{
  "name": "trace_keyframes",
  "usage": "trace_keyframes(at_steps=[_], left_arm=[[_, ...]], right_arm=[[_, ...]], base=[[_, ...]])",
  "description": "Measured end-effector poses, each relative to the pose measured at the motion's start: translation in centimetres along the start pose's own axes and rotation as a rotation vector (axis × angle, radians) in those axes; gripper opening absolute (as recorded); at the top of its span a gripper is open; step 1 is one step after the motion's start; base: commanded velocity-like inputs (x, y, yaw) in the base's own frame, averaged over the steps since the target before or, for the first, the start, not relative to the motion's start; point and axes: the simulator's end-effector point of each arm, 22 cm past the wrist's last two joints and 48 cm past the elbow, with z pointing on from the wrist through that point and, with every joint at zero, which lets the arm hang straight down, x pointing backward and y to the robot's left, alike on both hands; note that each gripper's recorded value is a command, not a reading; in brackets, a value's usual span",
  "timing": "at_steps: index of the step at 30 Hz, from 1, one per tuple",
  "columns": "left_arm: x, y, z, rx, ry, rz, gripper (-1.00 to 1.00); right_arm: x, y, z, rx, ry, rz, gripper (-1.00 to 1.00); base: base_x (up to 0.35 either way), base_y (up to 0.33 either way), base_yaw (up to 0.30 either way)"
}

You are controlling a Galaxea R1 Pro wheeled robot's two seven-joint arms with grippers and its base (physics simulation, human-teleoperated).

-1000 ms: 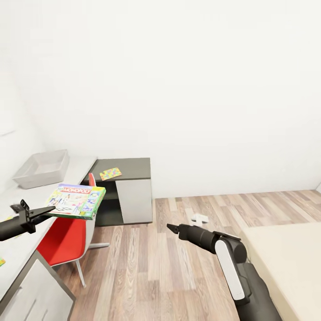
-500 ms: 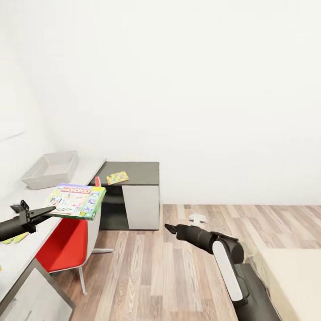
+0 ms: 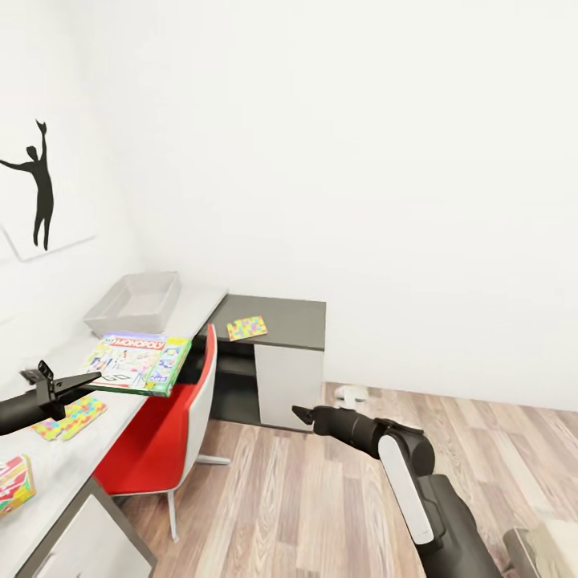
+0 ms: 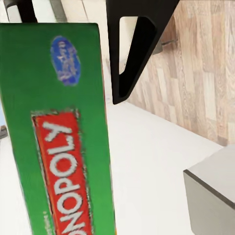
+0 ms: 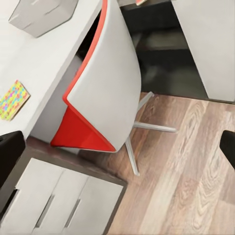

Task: Put all the toys in the child's room - the three board games (two on the bed and one on the table), the two jigsaw puzzles on the table, and the tennis ball on the table - inside the toy box on the table in the child's room.

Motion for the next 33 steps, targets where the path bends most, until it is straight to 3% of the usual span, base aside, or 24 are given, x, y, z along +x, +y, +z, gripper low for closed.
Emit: trace_keyframes(at_steps=[17,33], left_arm=[[0.2,0.6,0.1,-0.009,0.002,-0.003,-1.0],[0.5,1.9,0.4,-0.024,0.008,-0.016,-1.0]], right_arm=[[0.3,-0.5,0.3,0.005,0.005,0.01,1.0],[1.2,-0.9,1.0,0.005,0.025,0.024,1.0]], base=[[0.327,0.0,0.247],[0.327,-0.026,0.116]])
